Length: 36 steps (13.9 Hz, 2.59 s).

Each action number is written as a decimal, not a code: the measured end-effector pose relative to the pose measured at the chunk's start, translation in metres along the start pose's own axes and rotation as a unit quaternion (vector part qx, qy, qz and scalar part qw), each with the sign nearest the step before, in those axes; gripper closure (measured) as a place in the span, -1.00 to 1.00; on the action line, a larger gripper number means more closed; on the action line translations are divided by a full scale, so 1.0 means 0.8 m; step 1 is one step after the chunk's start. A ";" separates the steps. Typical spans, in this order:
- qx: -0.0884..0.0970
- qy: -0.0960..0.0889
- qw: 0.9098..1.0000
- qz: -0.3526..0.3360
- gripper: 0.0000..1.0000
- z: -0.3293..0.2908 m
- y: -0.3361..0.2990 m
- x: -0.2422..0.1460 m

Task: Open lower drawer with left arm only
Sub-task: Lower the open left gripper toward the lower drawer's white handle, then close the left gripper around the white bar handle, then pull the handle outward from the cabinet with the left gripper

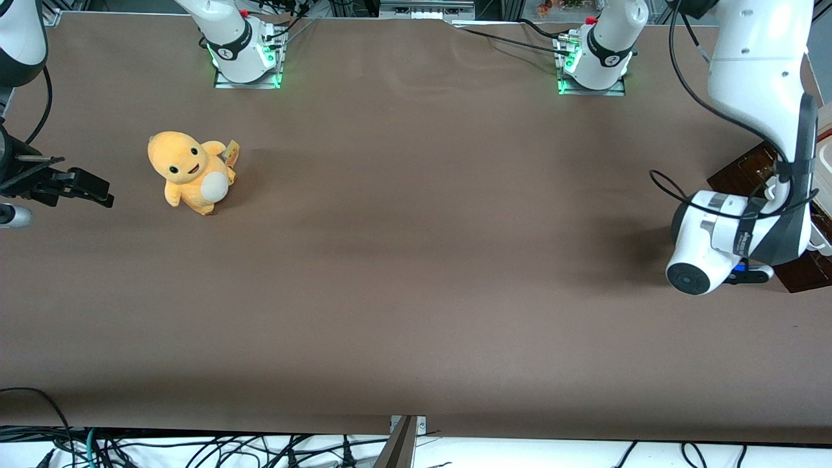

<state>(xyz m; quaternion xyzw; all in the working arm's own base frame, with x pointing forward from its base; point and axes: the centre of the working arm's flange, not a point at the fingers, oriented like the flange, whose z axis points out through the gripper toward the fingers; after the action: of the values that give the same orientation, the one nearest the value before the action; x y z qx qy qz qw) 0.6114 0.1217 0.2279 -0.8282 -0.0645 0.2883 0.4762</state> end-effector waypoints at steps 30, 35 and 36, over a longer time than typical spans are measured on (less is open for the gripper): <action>0.141 0.025 0.990 0.006 0.46 0.035 0.046 0.044; 0.130 0.039 0.991 0.006 0.46 0.002 0.057 0.040; 0.127 0.039 0.991 0.006 0.46 -0.001 0.057 0.040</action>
<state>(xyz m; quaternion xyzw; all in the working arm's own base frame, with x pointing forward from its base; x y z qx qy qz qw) 0.6304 0.1088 0.1768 -0.7721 -0.0041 0.2641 0.5780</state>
